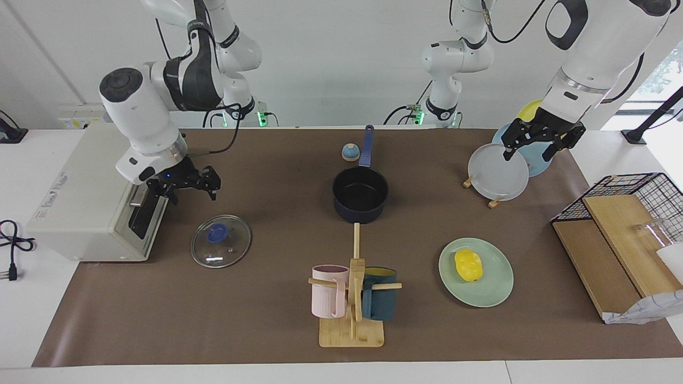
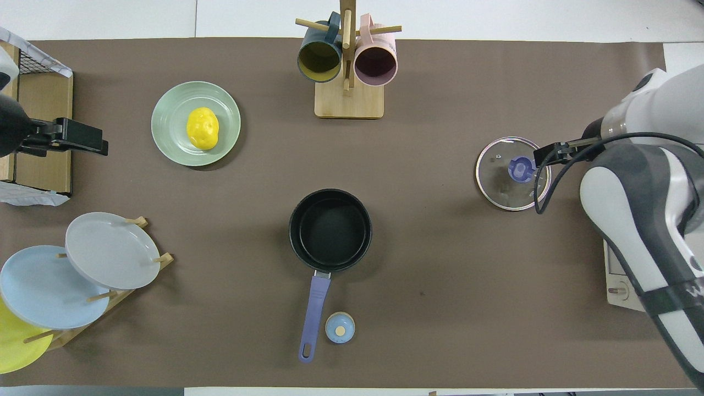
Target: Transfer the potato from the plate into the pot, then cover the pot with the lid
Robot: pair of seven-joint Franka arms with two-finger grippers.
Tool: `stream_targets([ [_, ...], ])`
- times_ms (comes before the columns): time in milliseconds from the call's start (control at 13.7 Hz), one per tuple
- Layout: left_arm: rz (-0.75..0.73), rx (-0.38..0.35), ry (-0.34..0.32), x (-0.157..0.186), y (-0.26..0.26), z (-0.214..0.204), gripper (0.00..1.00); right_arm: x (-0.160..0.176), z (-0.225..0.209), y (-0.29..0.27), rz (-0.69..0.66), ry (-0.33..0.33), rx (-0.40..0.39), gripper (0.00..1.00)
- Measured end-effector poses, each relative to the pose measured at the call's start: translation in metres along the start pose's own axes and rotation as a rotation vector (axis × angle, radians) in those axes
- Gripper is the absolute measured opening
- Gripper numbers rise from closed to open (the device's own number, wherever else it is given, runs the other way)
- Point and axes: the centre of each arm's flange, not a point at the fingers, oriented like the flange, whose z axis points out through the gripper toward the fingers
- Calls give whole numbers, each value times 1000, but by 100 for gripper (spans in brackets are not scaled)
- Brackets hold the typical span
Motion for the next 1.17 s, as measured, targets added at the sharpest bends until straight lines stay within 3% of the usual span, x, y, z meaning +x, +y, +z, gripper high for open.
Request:
stream_targets([
  [365,9,-3,-13,6,8,12,100,0,80,-3,-48,5,-4,100],
  [876,-27,-15,-22,46,38,88,100,7,138,0,-55,1,-4,100],
  [1168,-36,-14,-19,66,43,129,100,7,145,-1,-79,-13,-2,100],
])
